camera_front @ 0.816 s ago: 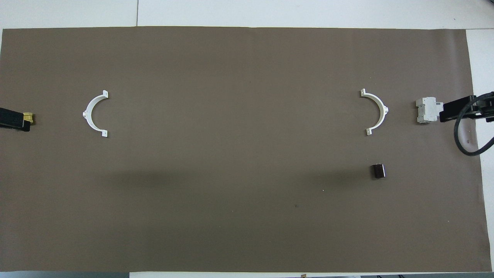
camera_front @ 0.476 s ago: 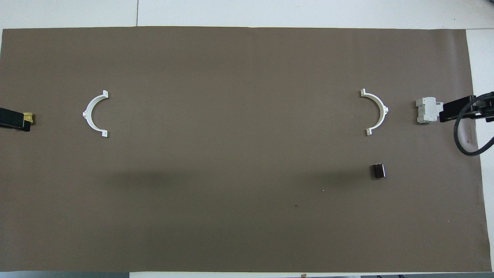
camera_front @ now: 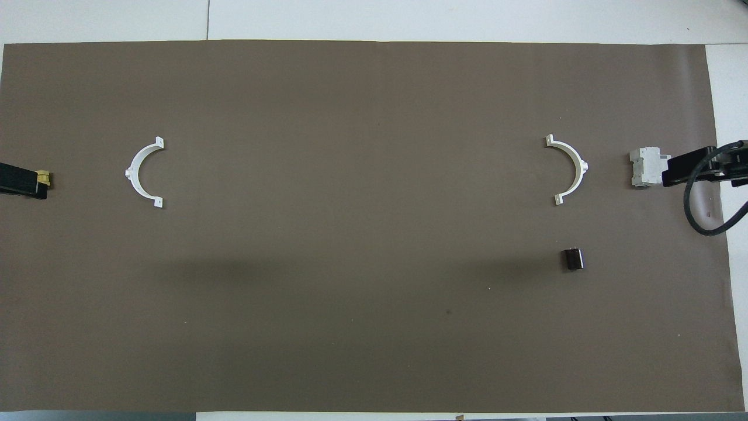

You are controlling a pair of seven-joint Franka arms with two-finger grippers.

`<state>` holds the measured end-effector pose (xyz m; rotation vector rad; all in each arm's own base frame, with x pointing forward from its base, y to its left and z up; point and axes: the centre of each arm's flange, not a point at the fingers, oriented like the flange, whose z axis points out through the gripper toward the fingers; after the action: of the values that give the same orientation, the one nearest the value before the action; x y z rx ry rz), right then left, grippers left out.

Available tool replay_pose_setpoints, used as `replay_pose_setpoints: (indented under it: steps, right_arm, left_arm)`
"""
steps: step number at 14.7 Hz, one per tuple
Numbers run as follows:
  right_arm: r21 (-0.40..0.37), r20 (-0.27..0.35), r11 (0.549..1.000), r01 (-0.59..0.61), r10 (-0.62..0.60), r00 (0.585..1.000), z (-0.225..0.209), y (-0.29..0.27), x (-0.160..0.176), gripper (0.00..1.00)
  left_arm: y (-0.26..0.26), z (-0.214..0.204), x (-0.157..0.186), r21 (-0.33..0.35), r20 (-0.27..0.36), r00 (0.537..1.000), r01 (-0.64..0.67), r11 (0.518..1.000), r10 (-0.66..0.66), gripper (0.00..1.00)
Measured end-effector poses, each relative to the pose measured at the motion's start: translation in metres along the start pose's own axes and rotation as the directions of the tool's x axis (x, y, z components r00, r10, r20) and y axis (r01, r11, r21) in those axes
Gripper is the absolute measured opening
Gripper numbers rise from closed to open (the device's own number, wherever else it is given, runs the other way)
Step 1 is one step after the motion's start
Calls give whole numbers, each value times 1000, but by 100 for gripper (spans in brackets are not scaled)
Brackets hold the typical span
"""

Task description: Assemble drain pipe with both arms

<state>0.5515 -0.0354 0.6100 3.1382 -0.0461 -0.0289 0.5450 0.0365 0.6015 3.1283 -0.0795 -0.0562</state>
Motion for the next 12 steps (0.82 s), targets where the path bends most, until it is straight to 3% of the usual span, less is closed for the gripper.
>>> replay_pose_setpoints:
  steps: [3, 6, 9, 12]
  right_arm:
    - [-2, -65, 999, 43, -44, 997, 28, 0, 15, 100]
    - [-16, -93, 995, 98, -99, 991, 95, -3, 53, 100]
    - [-32, -96, 989, 146, -149, 984, 185, -7, 89, 100]
    - [-35, -55, 982, 186, -188, 981, 260, -4, 100, 100]
  left_arm:
    - [0, 5, 3, 2, -21, 1000, 0, 1000, 0, 100]
    - [-1, 24, 8, 6, -52, 999, 0, 1000, 1, 100]
    - [-3, 54, 14, 11, -101, 995, 2, 1000, -1, 100]
    - [-5, 95, 22, 17, -137, 991, 5, 1000, -3, 100]
